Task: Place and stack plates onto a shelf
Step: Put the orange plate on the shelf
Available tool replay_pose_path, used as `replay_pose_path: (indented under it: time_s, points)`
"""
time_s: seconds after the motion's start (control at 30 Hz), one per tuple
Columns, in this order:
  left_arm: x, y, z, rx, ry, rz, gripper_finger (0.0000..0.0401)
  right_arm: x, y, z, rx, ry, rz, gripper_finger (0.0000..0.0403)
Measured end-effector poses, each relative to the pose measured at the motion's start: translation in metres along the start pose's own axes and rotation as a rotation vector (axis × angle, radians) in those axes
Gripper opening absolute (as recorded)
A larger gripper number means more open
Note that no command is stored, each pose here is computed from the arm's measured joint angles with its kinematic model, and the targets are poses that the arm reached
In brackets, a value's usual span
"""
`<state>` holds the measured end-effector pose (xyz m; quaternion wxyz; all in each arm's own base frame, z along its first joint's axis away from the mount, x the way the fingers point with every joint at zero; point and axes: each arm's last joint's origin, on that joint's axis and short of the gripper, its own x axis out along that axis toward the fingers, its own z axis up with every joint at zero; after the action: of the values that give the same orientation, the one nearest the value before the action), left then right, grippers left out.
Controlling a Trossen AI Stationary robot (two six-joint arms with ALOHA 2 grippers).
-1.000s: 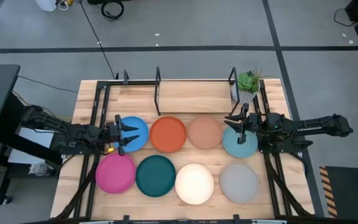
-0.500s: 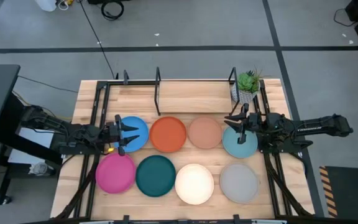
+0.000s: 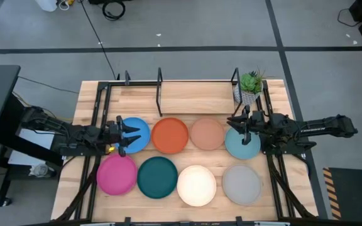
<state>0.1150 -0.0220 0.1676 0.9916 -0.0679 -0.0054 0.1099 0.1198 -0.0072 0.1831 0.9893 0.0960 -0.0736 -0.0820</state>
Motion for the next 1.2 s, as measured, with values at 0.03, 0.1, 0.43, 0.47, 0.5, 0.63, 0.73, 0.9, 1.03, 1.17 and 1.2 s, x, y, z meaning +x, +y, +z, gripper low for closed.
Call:
replay_pose_path:
  time_s: [0.03, 0.1, 0.43, 0.47, 0.5, 0.63, 0.73, 0.9, 1.03, 1.17, 1.2]
  points:
    - [0.000, 0.000, 0.000, -0.009, 0.000, 0.000, 0.0160, 0.001, 0.000, -0.001, 0.009, 0.022, 0.011, 0.0087]
    - [0.000, 0.000, 0.001, -0.012, -0.007, -0.001, 0.0160, 0.005, 0.001, -0.005, 0.023, 0.077, 0.008, 0.0087]
    - [0.000, -0.007, 0.011, 0.020, -0.036, -0.170, 0.0160, 0.035, 0.005, -0.013, -0.029, 0.356, -0.038, 0.0087]
    - [0.000, -0.007, 0.012, 0.019, -0.040, -0.172, 0.0160, 0.040, 0.007, -0.013, -0.048, 0.404, -0.037, 0.0087]
    - [0.000, -0.007, 0.013, 0.019, -0.045, -0.172, 0.0160, 0.046, 0.010, -0.013, -0.073, 0.449, -0.031, 0.0087]
    - [0.000, -0.007, 0.017, 0.030, -0.079, -0.172, 0.0160, 0.074, 0.027, -0.013, -0.208, 0.583, 0.029, 0.0087]
    - [-0.001, -0.007, 0.021, 0.007, -0.117, -0.173, 0.0160, 0.098, 0.041, -0.013, -0.326, 0.640, 0.089, 0.0087]
    - [-0.001, -0.008, 0.023, 0.000, -0.130, -0.174, 0.0160, 0.137, 0.059, -0.017, -0.523, 0.696, 0.176, 0.0089]
    - [-0.001, -0.007, 0.022, 0.002, -0.126, -0.169, 0.0160, 0.165, 0.066, -0.024, -0.644, 0.749, 0.221, 0.0105]
    - [-0.001, -0.007, 0.022, -0.001, -0.126, -0.159, 0.0160, 0.191, 0.073, -0.033, -0.727, 0.807, 0.263, 0.0135]
    - [-0.001, -0.007, 0.022, -0.007, -0.128, -0.160, 0.0160, 0.197, 0.075, -0.036, -0.741, 0.830, 0.273, 0.0145]
